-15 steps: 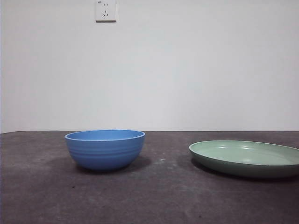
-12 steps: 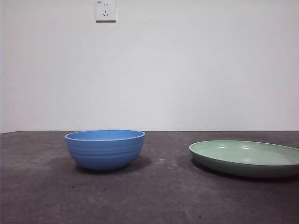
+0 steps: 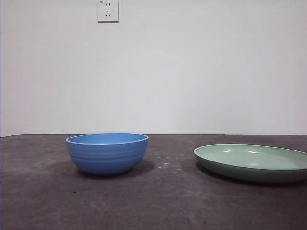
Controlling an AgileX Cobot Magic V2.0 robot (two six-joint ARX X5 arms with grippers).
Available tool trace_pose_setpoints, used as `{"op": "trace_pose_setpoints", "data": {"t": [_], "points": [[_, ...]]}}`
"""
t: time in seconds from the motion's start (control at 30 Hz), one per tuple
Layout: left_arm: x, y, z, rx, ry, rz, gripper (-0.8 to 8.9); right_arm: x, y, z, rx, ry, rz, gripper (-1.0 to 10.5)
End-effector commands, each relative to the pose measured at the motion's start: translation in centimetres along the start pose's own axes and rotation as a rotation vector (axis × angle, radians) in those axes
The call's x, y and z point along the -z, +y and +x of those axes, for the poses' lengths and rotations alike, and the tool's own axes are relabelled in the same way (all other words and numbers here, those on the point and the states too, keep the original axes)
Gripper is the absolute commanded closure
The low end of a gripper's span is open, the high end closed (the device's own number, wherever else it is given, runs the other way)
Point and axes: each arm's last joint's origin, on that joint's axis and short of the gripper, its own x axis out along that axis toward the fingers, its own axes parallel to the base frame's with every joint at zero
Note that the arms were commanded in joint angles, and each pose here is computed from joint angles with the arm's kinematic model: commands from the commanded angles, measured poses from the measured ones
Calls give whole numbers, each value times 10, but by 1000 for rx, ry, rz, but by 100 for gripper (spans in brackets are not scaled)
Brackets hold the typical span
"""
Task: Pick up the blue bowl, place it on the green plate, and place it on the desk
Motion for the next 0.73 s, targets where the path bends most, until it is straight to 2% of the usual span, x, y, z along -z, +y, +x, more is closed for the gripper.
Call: {"op": "trace_pose_setpoints", "data": {"t": [0.03, 0.2, 0.33, 0.53, 0.73], "points": [[-18, -10, -7, 29, -50, -5, 804, -20, 8, -7, -24, -69, 6, 936], [-43, -25, -16, 61, -48, 30, 804, -49, 21, -19, -41, -120, -20, 936], [-62, -37, -21, 80, 7, 88, 804, -74, 30, -26, -32, -98, -61, 936], [-89, -54, -16, 147, 163, 192, 804, -104, 42, -23, -45, 67, -122, 936], [-107, -65, 2, 258, 388, 233, 804, -125, 51, -7, -151, 321, -146, 936]]}}
